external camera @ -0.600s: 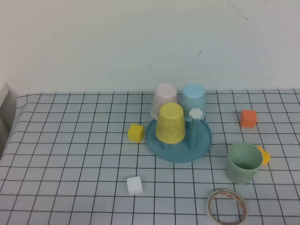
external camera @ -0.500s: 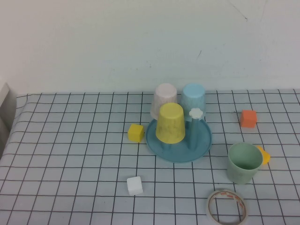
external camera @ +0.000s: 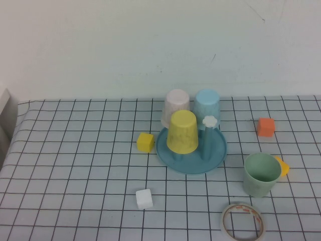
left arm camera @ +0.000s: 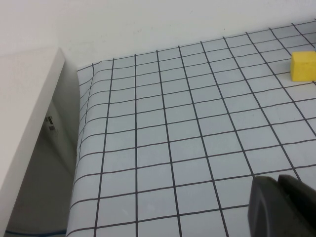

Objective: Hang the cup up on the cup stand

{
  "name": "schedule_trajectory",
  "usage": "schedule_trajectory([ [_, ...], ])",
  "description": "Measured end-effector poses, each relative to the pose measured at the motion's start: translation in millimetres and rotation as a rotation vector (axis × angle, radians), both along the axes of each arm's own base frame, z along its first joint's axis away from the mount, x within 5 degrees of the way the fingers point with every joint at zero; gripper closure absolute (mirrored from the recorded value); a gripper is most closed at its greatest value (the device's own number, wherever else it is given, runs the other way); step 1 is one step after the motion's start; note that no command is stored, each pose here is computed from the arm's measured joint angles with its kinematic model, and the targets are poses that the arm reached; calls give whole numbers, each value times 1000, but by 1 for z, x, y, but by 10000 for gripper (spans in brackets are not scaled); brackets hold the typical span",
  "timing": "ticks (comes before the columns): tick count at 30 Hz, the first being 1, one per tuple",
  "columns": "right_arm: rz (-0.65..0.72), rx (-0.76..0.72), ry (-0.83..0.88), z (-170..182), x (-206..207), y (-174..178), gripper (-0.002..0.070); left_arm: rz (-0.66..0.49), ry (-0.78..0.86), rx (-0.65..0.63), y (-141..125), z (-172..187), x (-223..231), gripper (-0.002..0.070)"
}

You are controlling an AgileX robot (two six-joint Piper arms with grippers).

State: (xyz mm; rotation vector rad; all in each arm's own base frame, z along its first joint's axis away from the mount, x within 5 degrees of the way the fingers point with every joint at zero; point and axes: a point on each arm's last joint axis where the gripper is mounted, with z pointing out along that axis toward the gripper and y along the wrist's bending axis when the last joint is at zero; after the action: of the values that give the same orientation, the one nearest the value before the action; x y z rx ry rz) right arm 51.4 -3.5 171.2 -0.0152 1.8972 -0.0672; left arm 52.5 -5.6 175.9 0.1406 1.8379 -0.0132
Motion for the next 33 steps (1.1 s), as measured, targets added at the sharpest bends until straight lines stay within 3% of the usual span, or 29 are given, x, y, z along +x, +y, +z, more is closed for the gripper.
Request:
schedule_trajectory([
  [23, 2, -4, -25, 2, 1, 0, 678, 7, -61, 39, 1, 5, 1, 676],
  [26, 11, -8, -113, 8, 3, 1, 678, 15, -189, 32, 2, 16, 3, 676],
  [33, 54, -54, -489, 42, 4, 4, 678, 32, -457, 0, 3, 41, 2, 676],
])
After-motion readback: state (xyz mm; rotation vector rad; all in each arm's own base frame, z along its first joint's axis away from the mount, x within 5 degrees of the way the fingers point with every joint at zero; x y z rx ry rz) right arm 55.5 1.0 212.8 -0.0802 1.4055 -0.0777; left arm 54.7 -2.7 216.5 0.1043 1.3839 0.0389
